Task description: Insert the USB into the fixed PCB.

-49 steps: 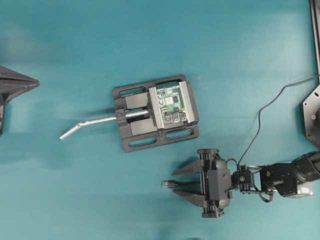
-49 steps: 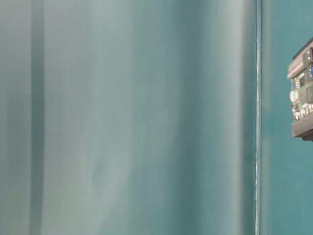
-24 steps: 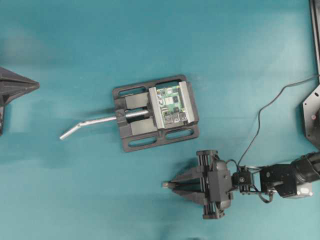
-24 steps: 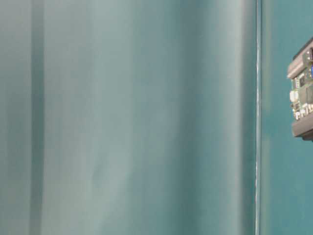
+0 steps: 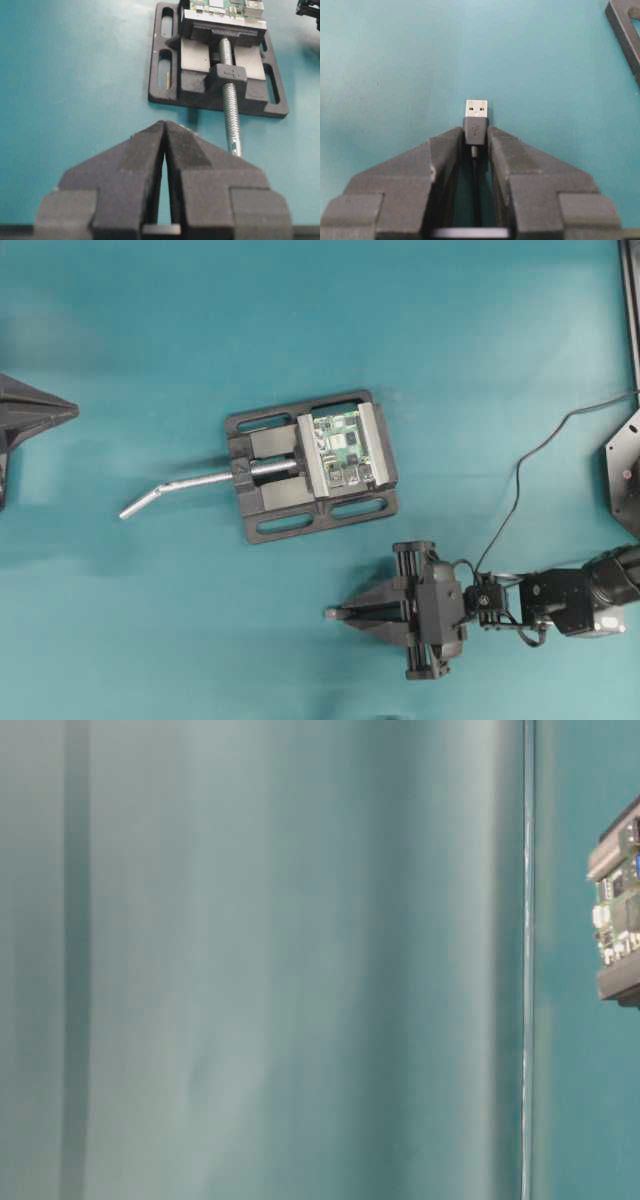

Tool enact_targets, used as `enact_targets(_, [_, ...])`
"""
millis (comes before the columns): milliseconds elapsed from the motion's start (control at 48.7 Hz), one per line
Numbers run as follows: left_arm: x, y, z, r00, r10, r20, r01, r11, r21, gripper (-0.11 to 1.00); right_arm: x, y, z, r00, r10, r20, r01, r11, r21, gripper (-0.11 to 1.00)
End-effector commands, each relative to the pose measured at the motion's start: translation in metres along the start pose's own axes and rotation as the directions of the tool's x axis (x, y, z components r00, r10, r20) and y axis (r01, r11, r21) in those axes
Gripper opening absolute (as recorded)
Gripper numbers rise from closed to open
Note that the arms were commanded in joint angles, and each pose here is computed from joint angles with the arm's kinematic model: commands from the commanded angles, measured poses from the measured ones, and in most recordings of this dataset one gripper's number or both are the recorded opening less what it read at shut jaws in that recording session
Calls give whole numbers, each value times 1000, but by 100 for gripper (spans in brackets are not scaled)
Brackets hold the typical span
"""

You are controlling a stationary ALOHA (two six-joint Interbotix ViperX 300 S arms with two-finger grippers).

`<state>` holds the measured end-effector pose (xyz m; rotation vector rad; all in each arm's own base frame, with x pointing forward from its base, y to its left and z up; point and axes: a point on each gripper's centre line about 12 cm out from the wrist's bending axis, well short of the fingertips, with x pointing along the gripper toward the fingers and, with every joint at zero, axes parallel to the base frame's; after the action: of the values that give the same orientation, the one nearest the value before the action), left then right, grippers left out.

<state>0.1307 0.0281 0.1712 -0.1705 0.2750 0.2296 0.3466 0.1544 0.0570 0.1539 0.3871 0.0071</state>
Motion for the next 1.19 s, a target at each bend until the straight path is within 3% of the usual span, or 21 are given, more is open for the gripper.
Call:
enact_targets(0, [0,-2,11,1000,-4,23,4,1000,1,3,0,0,12,999,-17,49,15,999,31,21])
enact_targets(185, [0,-2,10,1000,-4,21,4,1000,1,3,-1,-6,21,983,-138,120,123,984,127,21])
enact_targets(370, [0,-2,10,1000,-4,21,4,1000,1,3,-3,-4,26,960,-242,138,226,967,120,21])
enact_targets(514, [0,-2,11,1000,-4,23,4,1000,1,3,-3,-2,31,932,-339,130,325,938,122,21])
enact_targets(843, [0,-2,11,1000,-4,23,4,1000,1,3,-1,4,37,887,-438,149,411,893,182,21])
enact_targets(945, [0,-2,11,1000,-4,23,4,1000,1,3,-2,4,37,859,-487,159,451,866,218,21])
enact_targets(1171, [0,-2,11,1000,-4,23,4,1000,1,3,-2,2,35,753,-643,140,575,746,335,21])
